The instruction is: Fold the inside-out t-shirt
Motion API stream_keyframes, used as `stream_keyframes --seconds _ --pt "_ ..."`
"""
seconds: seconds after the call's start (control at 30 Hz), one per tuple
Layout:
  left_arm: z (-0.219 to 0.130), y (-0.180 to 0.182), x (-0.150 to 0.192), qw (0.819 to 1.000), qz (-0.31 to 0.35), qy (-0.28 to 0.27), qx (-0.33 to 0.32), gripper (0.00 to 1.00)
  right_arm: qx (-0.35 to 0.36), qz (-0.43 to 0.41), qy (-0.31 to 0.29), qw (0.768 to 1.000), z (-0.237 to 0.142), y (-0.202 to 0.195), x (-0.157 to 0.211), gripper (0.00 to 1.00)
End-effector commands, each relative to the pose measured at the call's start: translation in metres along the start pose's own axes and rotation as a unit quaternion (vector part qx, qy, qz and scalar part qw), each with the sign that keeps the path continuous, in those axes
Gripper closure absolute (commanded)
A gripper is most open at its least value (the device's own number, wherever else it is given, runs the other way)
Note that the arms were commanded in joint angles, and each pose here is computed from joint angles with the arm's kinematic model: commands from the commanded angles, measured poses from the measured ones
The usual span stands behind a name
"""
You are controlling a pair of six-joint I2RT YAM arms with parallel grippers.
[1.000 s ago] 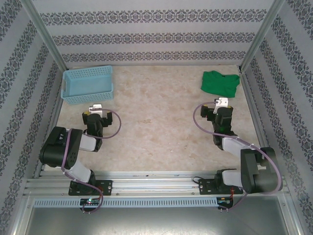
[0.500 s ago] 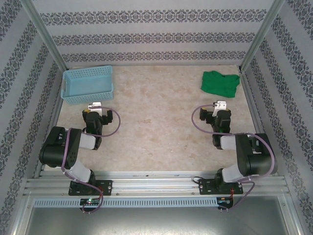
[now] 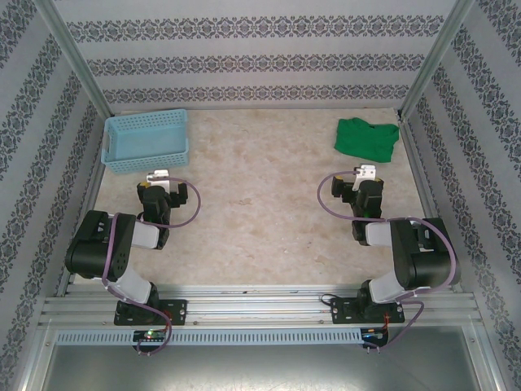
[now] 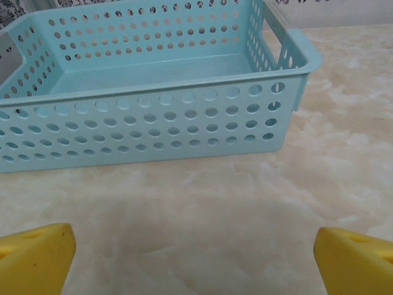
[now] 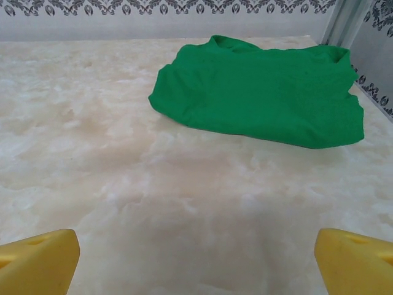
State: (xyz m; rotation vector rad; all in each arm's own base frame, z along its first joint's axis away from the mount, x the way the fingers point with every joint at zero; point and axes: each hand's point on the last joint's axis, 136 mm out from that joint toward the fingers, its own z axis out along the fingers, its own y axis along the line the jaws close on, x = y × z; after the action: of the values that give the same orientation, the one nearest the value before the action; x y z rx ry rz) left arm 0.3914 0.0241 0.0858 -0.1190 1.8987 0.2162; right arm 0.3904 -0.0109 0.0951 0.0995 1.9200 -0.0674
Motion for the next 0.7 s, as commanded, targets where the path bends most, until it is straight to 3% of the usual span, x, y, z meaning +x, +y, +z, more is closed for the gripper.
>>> stream_keyframes --seconds 0.0,0.67 --pt "0.0010 0.0024 -0.0062 1.000 -0.012 -0.009 0.000 0.00 0.008 -0.002 -0.021 1.000 0.0003 0.0008 -0.0111 0.02" --pt "-0.0016 0.0023 -0.0065 1.000 -0.014 -0.015 0.001 0.00 0.007 -0.002 -0.022 1.000 0.0003 0.0009 -0.0123 0.02"
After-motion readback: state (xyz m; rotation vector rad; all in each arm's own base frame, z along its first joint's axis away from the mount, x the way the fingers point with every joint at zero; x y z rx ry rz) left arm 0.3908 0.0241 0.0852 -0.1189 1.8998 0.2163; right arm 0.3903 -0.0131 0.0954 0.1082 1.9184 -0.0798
